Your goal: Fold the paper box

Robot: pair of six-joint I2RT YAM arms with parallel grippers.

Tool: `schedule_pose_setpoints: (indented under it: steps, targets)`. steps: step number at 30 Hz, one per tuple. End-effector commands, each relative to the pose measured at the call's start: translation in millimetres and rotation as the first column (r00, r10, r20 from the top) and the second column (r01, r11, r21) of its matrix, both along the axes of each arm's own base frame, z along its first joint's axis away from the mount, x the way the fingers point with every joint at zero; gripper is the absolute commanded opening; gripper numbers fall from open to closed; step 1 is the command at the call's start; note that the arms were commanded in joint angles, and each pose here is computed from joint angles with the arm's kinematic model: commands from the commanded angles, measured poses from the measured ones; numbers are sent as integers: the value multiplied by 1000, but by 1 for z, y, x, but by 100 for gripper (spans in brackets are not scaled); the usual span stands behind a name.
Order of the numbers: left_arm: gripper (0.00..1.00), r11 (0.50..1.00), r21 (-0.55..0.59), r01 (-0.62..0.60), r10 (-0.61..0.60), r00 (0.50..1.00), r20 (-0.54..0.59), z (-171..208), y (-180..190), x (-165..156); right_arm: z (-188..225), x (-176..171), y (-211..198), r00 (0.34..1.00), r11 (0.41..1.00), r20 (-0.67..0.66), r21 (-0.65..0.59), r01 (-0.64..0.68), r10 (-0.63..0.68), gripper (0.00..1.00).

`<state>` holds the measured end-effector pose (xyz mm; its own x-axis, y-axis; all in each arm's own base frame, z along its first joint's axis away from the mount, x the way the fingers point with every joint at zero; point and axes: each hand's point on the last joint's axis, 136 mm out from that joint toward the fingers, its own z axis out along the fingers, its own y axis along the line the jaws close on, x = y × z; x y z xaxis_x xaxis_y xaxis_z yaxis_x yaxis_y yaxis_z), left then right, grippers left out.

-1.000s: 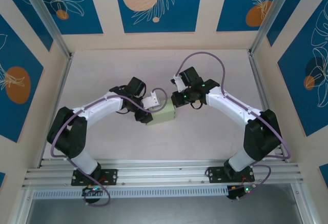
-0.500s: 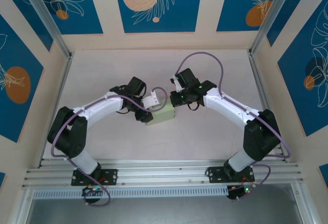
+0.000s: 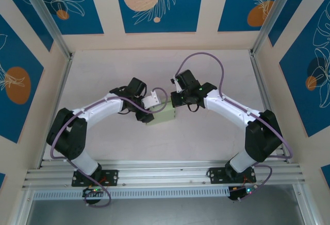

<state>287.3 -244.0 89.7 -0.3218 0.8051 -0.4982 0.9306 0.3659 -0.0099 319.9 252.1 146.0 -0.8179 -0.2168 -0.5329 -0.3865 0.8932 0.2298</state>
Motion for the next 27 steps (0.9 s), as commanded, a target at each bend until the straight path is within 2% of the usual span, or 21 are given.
schedule_pose_setpoints:
  steps: [1,8,14,17,27]
  targets:
    - [60,999,-11,-30,30,999,31,6,5,5,-22,-23,-6,997,999,-75,-45,-12,9,2]
    - [62,996,-33,-80,83,992,94,15,8,13,-22,-25,-9,999,999,-52,-46,-9,6,2]
    - [49,993,-37,-108,111,989,94,12,8,16,-20,-31,-2,997,1000,-79,-8,4,-5,1]
    - [46,992,-52,-111,115,990,76,10,6,15,-20,-33,3,996,1000,-90,12,15,-14,1]
    - [48,994,-55,-100,104,992,73,8,5,12,-18,-32,6,997,998,-52,12,65,-64,0]
